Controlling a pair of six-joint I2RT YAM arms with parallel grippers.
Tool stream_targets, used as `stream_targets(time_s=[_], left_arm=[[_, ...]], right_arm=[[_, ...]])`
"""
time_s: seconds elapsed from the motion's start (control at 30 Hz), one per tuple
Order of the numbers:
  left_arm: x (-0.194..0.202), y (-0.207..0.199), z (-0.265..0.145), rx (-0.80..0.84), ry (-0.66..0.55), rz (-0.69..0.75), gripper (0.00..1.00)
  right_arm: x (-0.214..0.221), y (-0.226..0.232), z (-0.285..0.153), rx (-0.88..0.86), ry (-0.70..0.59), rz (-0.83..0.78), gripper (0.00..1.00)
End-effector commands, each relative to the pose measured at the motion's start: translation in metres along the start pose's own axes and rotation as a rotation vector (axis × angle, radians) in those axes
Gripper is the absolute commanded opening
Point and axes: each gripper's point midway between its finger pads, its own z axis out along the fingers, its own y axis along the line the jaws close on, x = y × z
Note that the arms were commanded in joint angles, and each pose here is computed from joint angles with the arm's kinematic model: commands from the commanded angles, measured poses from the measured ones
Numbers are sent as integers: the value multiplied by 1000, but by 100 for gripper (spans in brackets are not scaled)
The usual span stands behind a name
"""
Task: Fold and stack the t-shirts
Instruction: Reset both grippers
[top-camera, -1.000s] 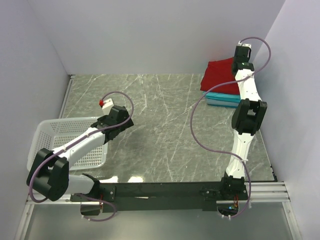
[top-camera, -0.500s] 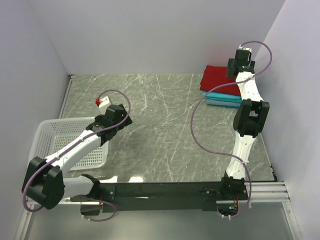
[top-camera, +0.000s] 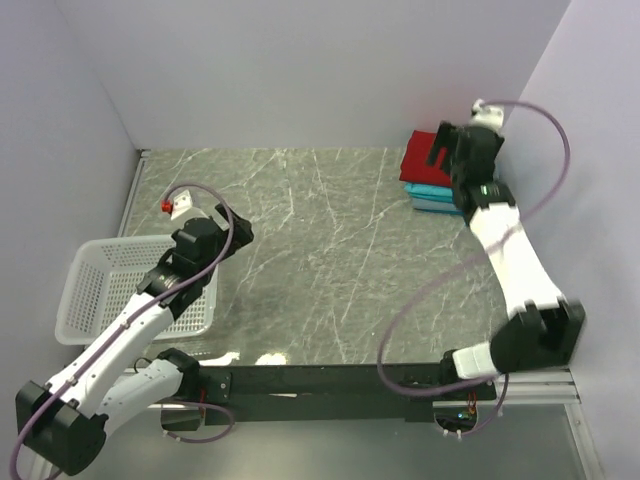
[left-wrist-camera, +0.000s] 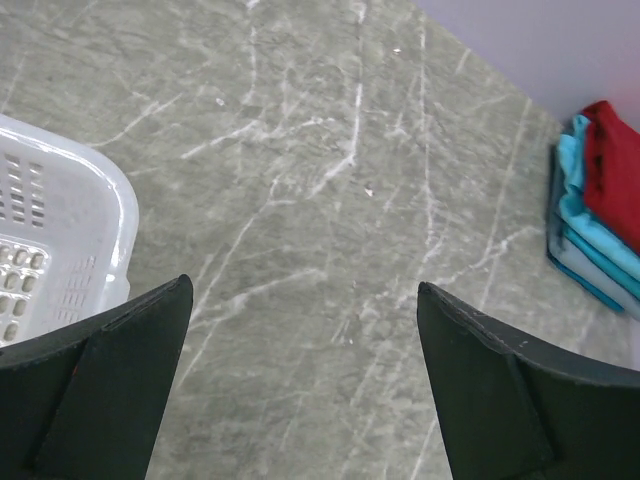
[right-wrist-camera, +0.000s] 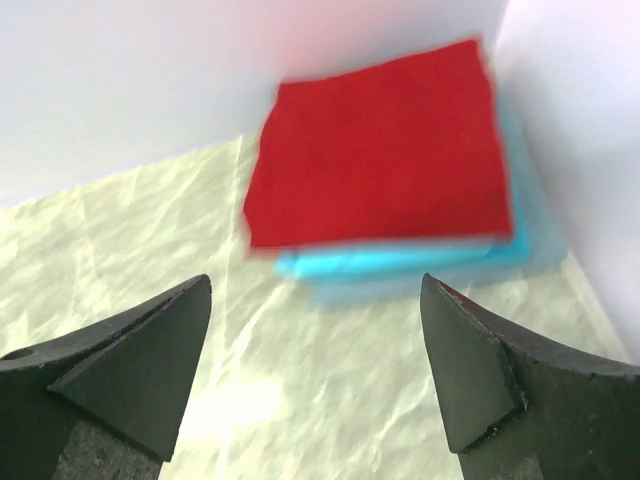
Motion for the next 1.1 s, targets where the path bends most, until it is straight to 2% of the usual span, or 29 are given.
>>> stream_targets(time_s=[0.0,0.17,0.3,0.33,0.47,0.63,1.07], left_arm=[[-1,-7,-8,70,-6,-28,99],[-3,-7,-23,134,-35,-51,99],[-7,-11,-31,199,-69,-54,99],[-11,-12,-34,212,-86,-60,99],[-14,-5,-37,203,-122,-68,99],[-16,-5,-42,240,-154,-90,100],[-19,6,-39,189,-183,-88,99]], right_arm=[[-2,-3,-57,-51,-109,201,91],[69,-6,-118,-223,-111,321,91],[118,-1,-139,-336,-99,362,92],[144,-4,-136,-326,-57,371,92],[175,-21,-139,-270,-42,371,92],[192,-41,-136,-155,-14,377,93],[182,-47,-137,-123,-43,390,94]])
